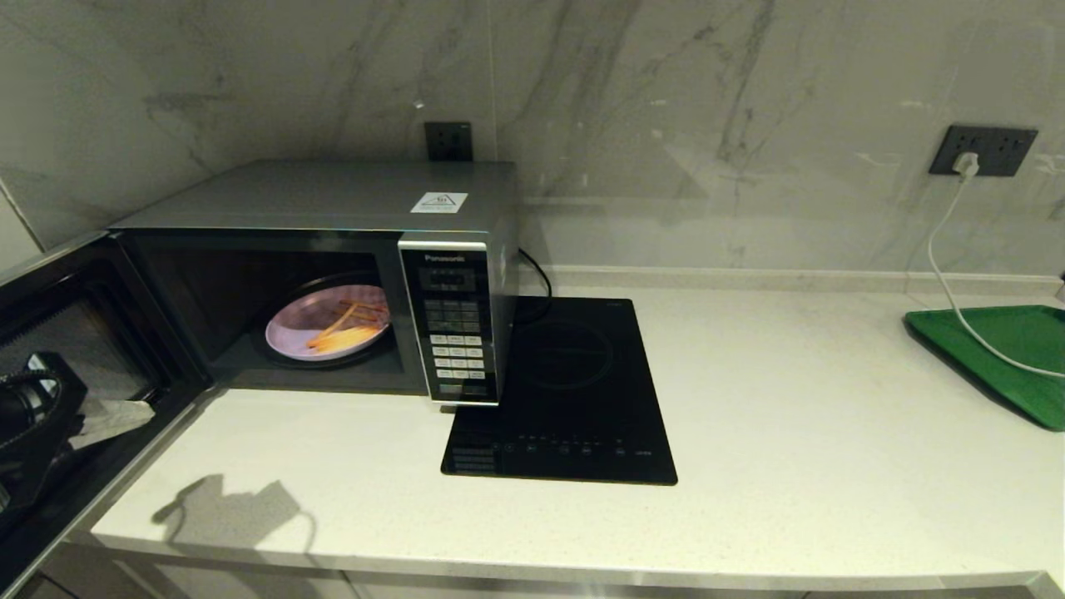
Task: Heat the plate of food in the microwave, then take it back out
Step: Take the plate out of the microwave
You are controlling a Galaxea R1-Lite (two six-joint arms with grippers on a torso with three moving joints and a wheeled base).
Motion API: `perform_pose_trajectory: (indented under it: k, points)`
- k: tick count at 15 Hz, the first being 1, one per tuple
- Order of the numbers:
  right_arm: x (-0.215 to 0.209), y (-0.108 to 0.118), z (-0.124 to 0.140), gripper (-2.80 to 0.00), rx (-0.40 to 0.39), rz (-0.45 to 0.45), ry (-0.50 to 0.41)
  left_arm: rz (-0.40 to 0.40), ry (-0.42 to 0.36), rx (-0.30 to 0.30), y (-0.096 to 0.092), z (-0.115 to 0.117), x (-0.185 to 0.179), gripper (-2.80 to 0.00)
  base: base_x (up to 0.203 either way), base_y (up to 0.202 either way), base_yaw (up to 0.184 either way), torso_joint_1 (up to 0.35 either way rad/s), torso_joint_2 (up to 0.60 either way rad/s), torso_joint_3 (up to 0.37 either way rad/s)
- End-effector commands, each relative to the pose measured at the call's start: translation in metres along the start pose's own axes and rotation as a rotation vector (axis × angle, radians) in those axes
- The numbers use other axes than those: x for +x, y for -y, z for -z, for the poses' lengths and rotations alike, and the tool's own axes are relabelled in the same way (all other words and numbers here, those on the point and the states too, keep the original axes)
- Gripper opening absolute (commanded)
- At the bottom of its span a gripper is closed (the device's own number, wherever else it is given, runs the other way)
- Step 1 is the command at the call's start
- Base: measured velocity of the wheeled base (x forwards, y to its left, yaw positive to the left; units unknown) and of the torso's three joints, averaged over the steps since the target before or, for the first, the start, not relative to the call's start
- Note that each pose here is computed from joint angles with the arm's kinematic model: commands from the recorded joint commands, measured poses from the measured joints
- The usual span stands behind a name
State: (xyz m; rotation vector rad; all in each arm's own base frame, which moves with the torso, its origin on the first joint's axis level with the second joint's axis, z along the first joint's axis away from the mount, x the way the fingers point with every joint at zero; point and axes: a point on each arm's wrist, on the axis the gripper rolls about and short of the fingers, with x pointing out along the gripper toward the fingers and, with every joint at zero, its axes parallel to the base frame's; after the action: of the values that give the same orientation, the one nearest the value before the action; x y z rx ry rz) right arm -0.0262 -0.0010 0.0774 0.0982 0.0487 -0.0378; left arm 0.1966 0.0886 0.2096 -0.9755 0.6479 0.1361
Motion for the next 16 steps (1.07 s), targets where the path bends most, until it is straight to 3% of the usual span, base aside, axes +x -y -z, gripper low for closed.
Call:
perform_pose_trajectory:
  k: [1,3,4,8,9,12,16]
  points:
    - [0.0,0.0,0.0,-2.8,0.0,0.0,-0.002,-0.005,-0.001,-0.012,-0.002,-0.002,0.001,-2.8,0.0,0.0,0.0,0.0,0.0,0.0]
    - [0.0,0.0,0.0,-2.8,0.0,0.0,-0.002,0.002,-0.027,-0.027,-0.002,0.0,0.003,-2.8,0.0,0.0,0.0,0.0,0.0,0.0]
    - [0.0,0.0,0.0,-2.8,0.0,0.0,-0.003,0.004,-0.059,-0.061,-0.001,0.001,0.009,-2.8,0.0,0.0,0.0,0.0,0.0,0.0]
    - [0.0,0.0,0.0,-2.8,0.0,0.0,-0.002,0.007,-0.171,-0.296,0.019,0.005,0.045,-2.8,0.0,0.0,0.0,0.0,0.0,0.0]
    - [0.0,0.0,0.0,-2.8,0.0,0.0,-0.003,0.038,-0.166,-0.33,0.027,0.005,0.048,0.0,0.0,0.0,0.0,0.0,0.0,0.0]
    - [0.0,0.0,0.0,-2.8,0.0,0.0,-0.002,0.101,-0.185,-0.371,0.047,0.011,0.065,0.0,0.0,0.0,0.0,0.0,0.0,0.0]
    - [0.0,0.0,0.0,-2.8,0.0,0.0,-0.002,-0.076,-0.066,-0.368,0.056,0.029,0.125,0.0,0.0,0.0,0.0,0.0,0.0,0.0]
